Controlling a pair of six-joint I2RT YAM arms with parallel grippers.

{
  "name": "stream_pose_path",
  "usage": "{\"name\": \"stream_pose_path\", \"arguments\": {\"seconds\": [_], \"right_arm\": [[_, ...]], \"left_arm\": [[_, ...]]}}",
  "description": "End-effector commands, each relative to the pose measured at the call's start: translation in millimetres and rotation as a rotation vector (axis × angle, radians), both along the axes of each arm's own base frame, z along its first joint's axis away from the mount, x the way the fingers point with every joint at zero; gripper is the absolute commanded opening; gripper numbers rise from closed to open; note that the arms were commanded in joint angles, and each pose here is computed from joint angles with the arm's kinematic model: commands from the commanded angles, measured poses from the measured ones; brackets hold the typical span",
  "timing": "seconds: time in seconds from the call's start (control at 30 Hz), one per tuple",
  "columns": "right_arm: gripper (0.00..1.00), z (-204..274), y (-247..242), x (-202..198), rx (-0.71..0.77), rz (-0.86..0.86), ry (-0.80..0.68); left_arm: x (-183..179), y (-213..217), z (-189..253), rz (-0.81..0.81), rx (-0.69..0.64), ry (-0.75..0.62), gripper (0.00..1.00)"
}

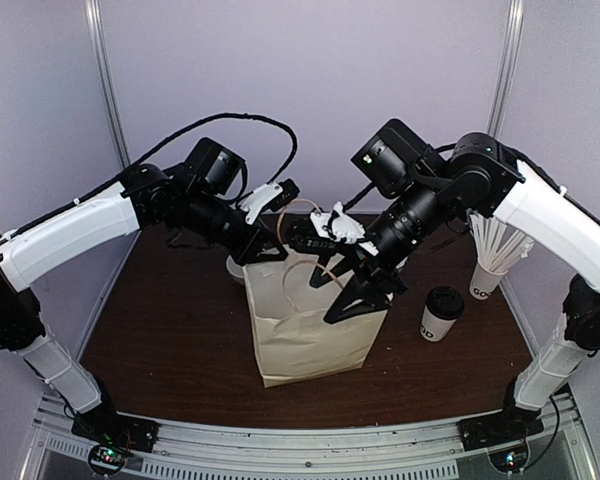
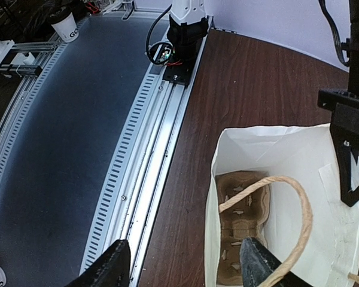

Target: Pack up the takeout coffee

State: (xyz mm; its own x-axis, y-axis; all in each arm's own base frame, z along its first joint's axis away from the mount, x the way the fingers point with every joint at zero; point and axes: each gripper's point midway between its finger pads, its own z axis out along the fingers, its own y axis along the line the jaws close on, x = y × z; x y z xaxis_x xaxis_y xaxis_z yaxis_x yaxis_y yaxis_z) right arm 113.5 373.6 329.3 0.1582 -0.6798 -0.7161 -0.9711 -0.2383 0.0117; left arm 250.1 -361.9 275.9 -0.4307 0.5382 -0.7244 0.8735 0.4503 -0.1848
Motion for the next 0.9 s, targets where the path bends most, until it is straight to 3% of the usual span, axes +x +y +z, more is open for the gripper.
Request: {"name": "stream_pose_path", "arguments": {"seconds": [0.0,0.03,0.17,0.2,0.5,0.57,0.87], "right_arm": [[0.59,11,9,13,0.014,-0.026,-0.126],[0.53,12,9,12,0.021,0.001,-0.166],[0.07,8,1,2,0.028,0.124,-0.285],[0.01,7,-2,-2,0.019,0.156,-0.301],[0.0,-23,-32,-33,-0.103,0.36,-0.416],[0.04,-29,-38,-37,-0.132,0.38,-0.431],[0.09,-80,-29,-14,-0.254,0.291,-0.605]], "left_arm": [[6,-6,9,0.007,-0.029,-0.008,0.0],[7,-6,7,0.008,-0.029,0.001,0.0],[12,-2,2,0.01,-0.04,0.044,0.0],[16,0,1,0.018,-0.041,0.051,0.0],[32,4,-8,0.046,-0.049,0.103,0.0],[34,4,-9,0.046,-0.049,0.108,0.0],[34,3,-13,0.043,-0.036,0.121,0.0]]}}
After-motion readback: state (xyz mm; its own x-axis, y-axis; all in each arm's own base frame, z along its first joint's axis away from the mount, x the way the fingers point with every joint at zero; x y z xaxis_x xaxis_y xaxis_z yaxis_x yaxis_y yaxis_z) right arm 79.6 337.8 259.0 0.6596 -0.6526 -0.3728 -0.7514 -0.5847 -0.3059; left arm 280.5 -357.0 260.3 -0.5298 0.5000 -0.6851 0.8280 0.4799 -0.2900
